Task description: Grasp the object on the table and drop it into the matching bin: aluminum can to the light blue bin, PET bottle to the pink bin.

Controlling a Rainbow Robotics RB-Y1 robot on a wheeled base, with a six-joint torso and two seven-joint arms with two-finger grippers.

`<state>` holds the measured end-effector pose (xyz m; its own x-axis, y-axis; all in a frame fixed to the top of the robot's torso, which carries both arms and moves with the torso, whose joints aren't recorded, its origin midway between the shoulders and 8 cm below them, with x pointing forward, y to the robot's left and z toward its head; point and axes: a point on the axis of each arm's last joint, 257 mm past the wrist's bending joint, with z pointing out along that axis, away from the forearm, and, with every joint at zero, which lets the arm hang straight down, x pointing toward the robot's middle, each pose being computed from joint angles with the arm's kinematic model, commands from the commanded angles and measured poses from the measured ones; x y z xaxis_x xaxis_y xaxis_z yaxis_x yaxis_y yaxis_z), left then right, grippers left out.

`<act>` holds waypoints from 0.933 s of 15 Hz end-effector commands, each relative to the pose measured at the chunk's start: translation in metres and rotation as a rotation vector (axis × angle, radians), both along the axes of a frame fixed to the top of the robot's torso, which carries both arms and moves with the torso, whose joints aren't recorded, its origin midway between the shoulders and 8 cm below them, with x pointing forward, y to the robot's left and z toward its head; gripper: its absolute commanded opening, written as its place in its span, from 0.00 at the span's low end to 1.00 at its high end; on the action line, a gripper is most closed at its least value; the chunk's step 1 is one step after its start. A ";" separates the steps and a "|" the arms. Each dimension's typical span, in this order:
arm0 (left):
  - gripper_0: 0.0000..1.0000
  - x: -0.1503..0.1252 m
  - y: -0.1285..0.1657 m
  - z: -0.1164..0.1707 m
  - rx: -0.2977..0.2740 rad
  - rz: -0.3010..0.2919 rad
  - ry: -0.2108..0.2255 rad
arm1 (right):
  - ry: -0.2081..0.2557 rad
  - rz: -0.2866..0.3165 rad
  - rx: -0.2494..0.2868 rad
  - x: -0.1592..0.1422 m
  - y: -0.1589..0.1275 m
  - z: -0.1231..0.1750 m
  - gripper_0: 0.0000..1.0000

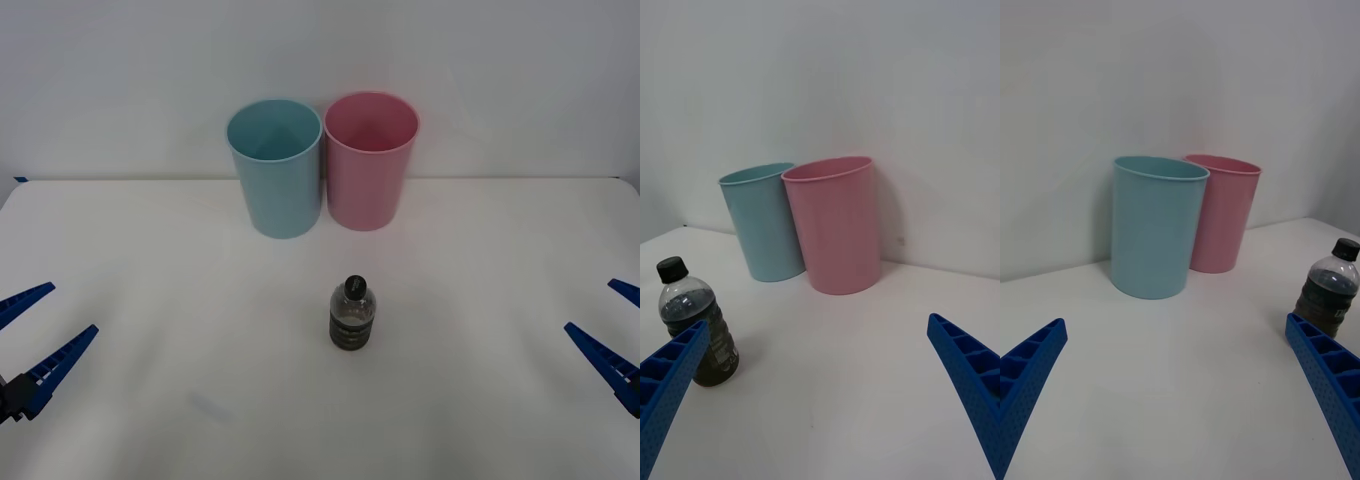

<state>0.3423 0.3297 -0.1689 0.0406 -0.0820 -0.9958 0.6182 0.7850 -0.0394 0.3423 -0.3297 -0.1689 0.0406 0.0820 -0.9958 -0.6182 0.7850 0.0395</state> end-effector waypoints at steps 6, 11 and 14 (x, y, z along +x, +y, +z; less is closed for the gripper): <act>1.00 0.000 0.000 0.000 0.000 0.000 0.000 | 0.017 0.023 0.012 -0.005 0.013 -0.010 1.00; 1.00 0.000 0.000 0.000 0.000 0.000 0.000 | 0.031 0.087 -0.015 -0.012 0.040 -0.027 1.00; 1.00 0.000 0.000 0.000 0.000 0.000 0.000 | 0.010 0.120 -0.065 -0.014 0.054 -0.036 1.00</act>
<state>0.3422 0.3297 -0.1690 0.0405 -0.0821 -0.9958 0.6181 0.7851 -0.0396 0.3282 -0.2799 -0.2018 0.0017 0.0533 -0.9986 -0.7014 0.7118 0.0368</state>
